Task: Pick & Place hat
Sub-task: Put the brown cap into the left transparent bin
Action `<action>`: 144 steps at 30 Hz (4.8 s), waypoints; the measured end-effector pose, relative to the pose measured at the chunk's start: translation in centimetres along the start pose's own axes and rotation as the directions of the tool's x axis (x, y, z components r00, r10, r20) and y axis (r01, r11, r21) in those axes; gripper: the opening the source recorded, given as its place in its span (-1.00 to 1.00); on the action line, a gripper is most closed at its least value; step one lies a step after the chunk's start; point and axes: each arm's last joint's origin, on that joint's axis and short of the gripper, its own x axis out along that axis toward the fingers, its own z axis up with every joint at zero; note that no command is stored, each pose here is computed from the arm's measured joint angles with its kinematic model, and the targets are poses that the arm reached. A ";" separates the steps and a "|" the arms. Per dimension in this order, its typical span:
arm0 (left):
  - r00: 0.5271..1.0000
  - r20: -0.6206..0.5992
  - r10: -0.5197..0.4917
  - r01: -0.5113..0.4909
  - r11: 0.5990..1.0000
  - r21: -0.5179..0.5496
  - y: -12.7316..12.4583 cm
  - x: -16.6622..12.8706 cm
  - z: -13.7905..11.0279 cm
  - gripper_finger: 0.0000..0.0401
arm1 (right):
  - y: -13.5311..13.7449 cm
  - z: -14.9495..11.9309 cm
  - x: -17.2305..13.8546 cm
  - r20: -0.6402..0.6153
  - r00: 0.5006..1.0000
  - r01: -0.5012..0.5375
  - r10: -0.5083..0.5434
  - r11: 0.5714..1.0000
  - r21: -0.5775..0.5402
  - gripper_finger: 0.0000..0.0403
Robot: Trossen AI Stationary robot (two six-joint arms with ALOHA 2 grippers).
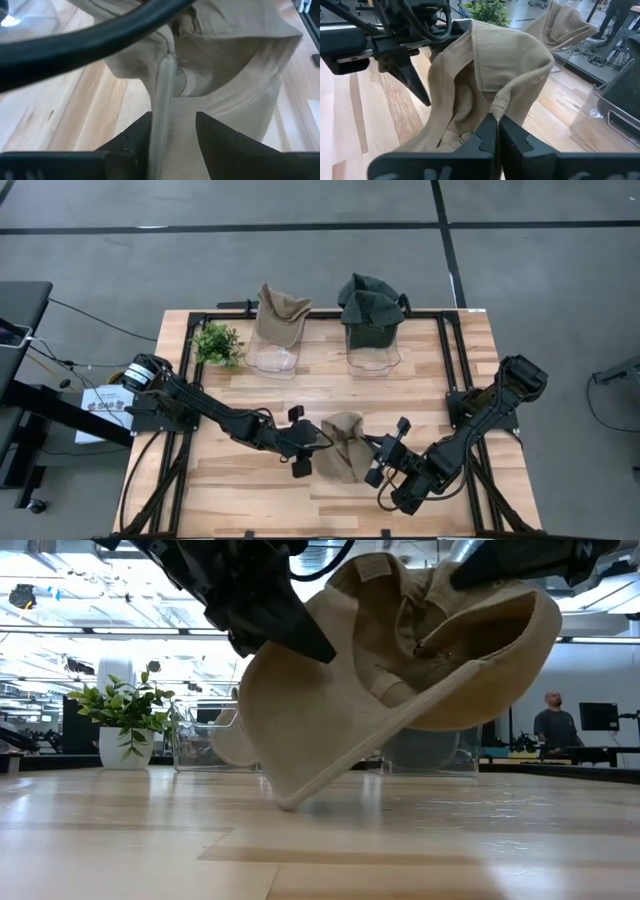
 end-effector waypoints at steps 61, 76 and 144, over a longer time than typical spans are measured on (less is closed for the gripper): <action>0.938 0.235 0.253 -0.248 0.967 -0.052 -0.6 -2.1 2.1 -0.94 | -2.6 4.5 3.8 -0.142 0.982 0.115 -0.121 0.992 -0.055 -0.93; 0.921 0.301 0.247 -0.257 0.966 -0.007 -2.4 -3.1 2.2 -0.94 | -3.9 2.4 6.5 -0.283 0.939 0.175 -0.196 0.980 -0.098 -0.81; 0.909 0.278 0.309 -0.332 0.943 0.037 -2.5 -3.3 1.6 -0.94 | -1.2 6.5 -2.3 -0.173 0.984 -0.017 -0.035 0.957 -0.290 0.01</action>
